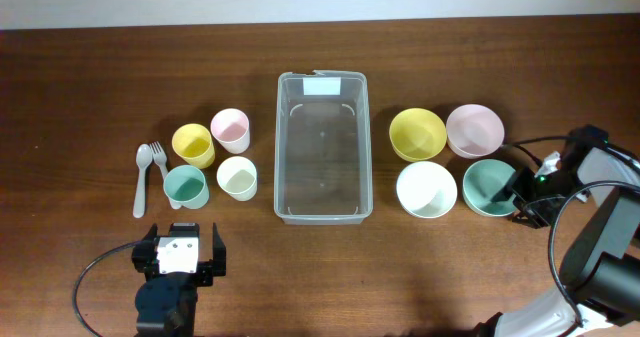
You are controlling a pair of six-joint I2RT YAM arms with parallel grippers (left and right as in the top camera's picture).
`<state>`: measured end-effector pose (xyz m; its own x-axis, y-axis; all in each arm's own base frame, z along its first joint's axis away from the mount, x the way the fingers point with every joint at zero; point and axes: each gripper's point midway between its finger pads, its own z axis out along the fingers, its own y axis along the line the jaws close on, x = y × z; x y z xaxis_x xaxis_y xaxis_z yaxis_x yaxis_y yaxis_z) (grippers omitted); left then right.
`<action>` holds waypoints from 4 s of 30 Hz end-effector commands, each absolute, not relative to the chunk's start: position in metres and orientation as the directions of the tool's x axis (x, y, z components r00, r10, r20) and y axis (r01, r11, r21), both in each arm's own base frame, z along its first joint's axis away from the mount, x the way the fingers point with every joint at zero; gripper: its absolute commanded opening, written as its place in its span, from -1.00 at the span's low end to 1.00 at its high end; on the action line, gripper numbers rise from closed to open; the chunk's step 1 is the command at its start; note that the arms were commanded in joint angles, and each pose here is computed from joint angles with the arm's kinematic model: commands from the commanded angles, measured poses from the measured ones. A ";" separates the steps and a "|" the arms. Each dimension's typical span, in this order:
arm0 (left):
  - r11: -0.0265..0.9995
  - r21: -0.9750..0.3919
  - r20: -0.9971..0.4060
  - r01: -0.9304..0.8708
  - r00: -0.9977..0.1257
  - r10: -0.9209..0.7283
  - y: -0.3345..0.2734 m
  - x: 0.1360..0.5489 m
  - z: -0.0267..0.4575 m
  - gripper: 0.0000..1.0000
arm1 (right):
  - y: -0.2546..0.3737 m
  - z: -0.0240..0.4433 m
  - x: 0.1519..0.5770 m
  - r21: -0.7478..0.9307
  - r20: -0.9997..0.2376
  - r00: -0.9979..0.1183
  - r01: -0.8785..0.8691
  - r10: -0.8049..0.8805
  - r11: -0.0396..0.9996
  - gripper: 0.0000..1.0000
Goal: Pack container
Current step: 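Move the right gripper to the green bowl and grasp its rim, then carry the green bowl into the clear container and release it, then move the right gripper to the pink bowl and grasp its rim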
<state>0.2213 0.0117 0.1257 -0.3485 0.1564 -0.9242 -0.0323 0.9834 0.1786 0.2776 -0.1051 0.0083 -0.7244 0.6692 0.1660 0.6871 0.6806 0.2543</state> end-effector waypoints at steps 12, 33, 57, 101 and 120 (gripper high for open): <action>0.985 0.168 -0.927 -0.035 -0.347 0.146 0.012 0.222 0.124 1.00 | -0.112 0.029 0.281 0.355 0.139 -0.690 0.704 0.710 0.615 -0.92; 0.985 0.168 -0.927 -0.035 -0.347 0.146 0.012 0.222 0.124 1.00 | 0.039 0.254 0.333 0.498 -0.303 -0.872 0.200 0.385 0.844 -0.93; 0.985 0.168 -0.926 -0.035 -0.347 0.146 0.012 0.222 0.124 1.00 | 0.219 0.101 0.485 0.492 -0.293 -0.929 0.056 0.227 0.868 -0.93; 0.985 0.168 -0.926 -0.035 -0.347 0.146 0.012 0.222 0.124 1.00 | -0.065 0.162 0.395 0.183 -0.223 -0.814 0.505 0.536 0.843 0.50; 0.985 0.168 -0.927 -0.035 -0.347 0.146 0.012 0.222 0.124 1.00 | -0.101 0.028 0.420 0.225 0.013 -0.774 0.620 0.634 0.752 0.20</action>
